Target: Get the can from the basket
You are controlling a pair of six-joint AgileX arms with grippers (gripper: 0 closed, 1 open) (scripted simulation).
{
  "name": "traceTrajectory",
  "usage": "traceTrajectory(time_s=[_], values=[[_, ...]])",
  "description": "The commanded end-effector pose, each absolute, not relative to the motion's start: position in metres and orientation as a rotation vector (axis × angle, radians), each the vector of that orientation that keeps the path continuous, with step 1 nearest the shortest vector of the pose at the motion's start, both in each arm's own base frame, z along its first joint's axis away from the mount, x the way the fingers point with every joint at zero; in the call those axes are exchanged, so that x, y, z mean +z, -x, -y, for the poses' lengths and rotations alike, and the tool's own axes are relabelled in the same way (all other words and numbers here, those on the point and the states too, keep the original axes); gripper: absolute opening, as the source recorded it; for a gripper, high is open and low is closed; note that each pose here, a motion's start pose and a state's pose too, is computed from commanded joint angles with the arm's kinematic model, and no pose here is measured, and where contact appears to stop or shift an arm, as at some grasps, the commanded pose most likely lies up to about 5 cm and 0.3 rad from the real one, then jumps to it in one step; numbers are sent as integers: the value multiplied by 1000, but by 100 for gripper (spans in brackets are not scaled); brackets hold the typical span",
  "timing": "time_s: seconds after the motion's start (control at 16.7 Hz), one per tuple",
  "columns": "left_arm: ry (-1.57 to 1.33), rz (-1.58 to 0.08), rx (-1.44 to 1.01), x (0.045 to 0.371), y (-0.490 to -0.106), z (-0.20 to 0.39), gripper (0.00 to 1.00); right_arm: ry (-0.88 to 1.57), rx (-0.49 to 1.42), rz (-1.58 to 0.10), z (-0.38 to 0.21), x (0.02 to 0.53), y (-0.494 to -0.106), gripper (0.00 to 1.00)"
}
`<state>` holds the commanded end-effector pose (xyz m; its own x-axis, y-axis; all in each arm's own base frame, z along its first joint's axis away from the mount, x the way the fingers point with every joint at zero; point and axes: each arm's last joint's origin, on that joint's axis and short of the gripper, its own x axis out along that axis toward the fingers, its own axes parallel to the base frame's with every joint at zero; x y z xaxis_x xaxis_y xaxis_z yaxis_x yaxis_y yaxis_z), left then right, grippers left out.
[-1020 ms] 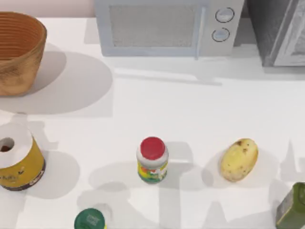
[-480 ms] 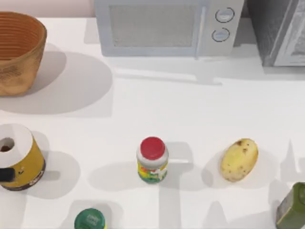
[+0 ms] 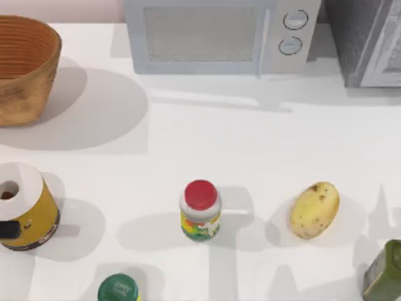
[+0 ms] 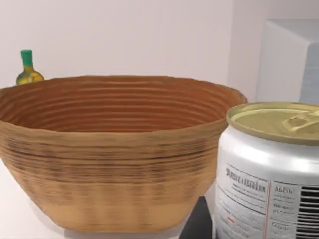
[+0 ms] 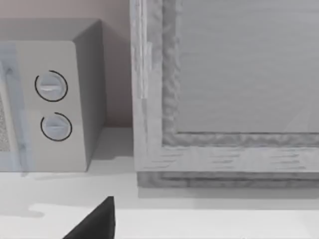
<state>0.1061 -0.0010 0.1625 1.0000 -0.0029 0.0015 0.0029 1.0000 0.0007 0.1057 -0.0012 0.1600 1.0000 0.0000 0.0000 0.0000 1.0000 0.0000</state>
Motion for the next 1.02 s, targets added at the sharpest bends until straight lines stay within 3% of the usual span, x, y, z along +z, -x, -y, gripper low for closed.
traceTrajectory(time_s=[0.18,0.48,0.78,1.02], values=[[10,62,-66,187,-108,2,0,0,0,0,1,160,-106,100],[21,172,-325,257,-137,10,0,0,0,0,1,160,-106,100],[24,175,-713,298,-225,38,0,0,0,0,1,160,-106,100],[23,123,-1038,270,-316,81,0,0,0,0,1,160,-106,100]])
